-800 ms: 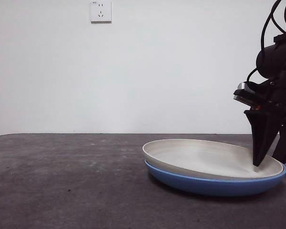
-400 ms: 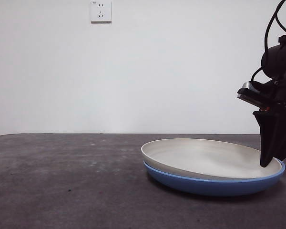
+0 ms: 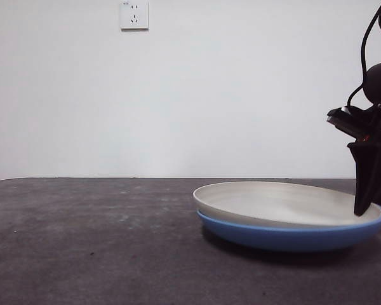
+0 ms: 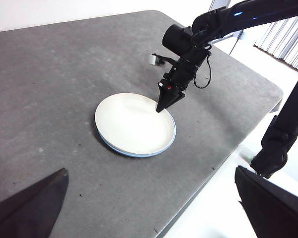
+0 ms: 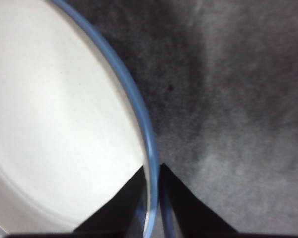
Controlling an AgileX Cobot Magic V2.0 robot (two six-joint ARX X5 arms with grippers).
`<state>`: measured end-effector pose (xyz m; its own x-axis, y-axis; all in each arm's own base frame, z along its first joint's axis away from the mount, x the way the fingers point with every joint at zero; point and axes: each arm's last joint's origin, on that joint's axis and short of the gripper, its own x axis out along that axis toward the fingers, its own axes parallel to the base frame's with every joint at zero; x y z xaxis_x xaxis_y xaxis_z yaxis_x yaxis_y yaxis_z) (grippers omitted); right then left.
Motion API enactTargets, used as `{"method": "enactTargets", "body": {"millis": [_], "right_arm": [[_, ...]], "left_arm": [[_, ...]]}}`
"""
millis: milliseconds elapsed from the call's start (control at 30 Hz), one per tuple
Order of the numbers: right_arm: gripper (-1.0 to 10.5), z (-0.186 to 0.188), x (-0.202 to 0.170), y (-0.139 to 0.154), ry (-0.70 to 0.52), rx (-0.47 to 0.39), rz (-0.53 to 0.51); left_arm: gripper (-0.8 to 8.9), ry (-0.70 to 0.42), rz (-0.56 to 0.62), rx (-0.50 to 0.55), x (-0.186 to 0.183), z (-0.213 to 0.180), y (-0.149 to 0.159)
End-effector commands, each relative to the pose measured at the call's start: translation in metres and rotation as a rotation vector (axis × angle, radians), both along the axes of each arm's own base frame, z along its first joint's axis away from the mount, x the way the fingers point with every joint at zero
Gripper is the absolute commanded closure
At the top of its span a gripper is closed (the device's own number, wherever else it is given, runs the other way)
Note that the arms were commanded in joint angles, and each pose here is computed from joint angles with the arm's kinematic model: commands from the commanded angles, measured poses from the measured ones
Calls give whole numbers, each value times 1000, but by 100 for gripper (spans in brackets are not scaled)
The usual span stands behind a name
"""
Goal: Pick up the white plate, put it on the blue plate, put it on desk
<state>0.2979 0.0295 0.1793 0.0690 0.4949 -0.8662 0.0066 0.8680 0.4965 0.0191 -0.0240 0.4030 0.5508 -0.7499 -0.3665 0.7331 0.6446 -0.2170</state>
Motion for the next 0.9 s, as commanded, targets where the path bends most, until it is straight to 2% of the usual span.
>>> {"method": "enactTargets", "body": {"millis": [33, 167, 433, 667, 900], "right_arm": [[935, 12, 9, 2, -31, 26, 13], [935, 28, 14, 7, -45, 65, 28], [935, 47, 20, 35, -71, 61, 69], [935, 42, 19, 76, -92, 36, 113], [935, 18, 23, 102, -36, 34, 138]], "left_arm": [[187, -17, -8, -14, -1, 4, 0], [187, -24, -9, -15, -1, 4, 0], [187, -39, -11, -19, -1, 5, 0], [187, -63, -18, -15, 0, 6, 0], [187, -62, -18, -15, 0, 6, 0]]}}
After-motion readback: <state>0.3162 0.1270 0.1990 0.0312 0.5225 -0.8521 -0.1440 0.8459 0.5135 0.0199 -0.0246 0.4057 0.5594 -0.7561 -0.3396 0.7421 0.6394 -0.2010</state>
